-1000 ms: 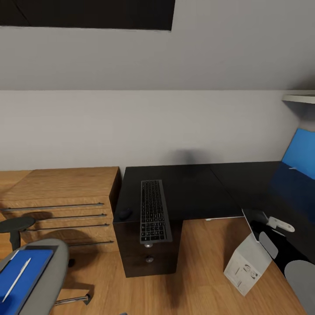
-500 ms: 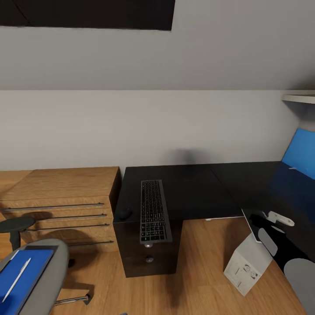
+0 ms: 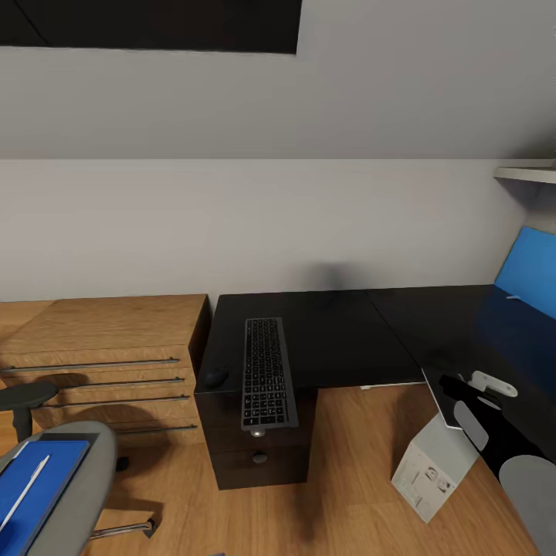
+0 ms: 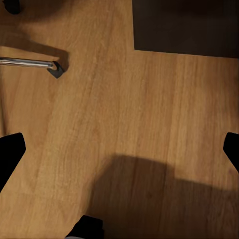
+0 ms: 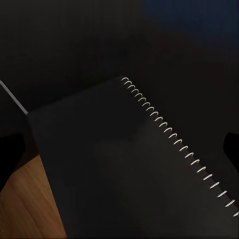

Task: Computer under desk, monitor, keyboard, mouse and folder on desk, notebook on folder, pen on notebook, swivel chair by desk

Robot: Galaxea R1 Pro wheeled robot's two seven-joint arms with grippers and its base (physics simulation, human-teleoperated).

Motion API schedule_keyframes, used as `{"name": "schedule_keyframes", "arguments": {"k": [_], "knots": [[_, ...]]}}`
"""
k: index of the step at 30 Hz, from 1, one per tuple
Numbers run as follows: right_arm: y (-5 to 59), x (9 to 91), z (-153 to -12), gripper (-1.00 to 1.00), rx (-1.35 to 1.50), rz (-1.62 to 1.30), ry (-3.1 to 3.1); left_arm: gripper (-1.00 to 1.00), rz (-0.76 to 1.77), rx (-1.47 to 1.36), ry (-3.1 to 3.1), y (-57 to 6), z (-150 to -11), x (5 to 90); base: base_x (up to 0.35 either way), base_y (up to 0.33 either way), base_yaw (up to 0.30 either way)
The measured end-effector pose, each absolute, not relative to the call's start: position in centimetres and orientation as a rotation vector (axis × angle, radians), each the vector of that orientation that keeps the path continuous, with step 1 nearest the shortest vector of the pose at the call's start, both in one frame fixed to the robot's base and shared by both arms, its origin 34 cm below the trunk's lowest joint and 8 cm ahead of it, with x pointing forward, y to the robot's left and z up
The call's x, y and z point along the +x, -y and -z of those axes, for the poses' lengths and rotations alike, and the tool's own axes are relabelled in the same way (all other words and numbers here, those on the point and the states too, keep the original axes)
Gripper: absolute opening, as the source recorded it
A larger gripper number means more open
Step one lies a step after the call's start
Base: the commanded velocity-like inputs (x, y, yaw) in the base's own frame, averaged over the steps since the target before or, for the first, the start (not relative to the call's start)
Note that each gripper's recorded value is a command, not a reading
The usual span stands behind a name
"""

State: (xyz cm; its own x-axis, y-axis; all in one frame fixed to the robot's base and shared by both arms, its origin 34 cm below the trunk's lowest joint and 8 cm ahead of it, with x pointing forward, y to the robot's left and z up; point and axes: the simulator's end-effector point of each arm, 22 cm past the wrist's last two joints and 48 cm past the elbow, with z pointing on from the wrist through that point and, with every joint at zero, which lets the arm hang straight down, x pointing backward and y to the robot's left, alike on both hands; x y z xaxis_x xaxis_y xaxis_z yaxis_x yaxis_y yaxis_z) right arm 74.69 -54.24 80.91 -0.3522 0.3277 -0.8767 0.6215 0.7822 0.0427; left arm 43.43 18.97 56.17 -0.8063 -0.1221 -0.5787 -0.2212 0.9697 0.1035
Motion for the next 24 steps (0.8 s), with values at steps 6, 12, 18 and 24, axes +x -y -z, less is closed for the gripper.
{"name": "schedule_keyframes", "arguments": {"k": [6, 12, 18, 24], "knots": [[54.15, 74.7, -80.9, 1.0, 0.712, 0.368, -1.966, 1.0, -0.221, -0.241, -2.516, -18.92, -56.17, 43.4, 0.056, -0.07, 0.0], [54.11, 74.74, -80.88, 1.0, 0.708, 0.367, -1.968, 1.0, -0.225, -0.24, -2.519, -19.03, -56.11, 43.32, 0.085, -0.132, 0.0], [54.08, 74.71, -80.77, 1.0, 0.708, 0.364, -1.97, 1.0, -0.224, -0.239, -2.519, -19.03, -56.09, 43.31, 0.009, -0.013, 0.0], [54.09, 74.68, -80.79, 1.0, 0.709, 0.363, -1.97, 1.0, -0.224, -0.24, -2.518, -19.04, -56.12, 43.32, 0.128, -0.028, 0.0]]}}
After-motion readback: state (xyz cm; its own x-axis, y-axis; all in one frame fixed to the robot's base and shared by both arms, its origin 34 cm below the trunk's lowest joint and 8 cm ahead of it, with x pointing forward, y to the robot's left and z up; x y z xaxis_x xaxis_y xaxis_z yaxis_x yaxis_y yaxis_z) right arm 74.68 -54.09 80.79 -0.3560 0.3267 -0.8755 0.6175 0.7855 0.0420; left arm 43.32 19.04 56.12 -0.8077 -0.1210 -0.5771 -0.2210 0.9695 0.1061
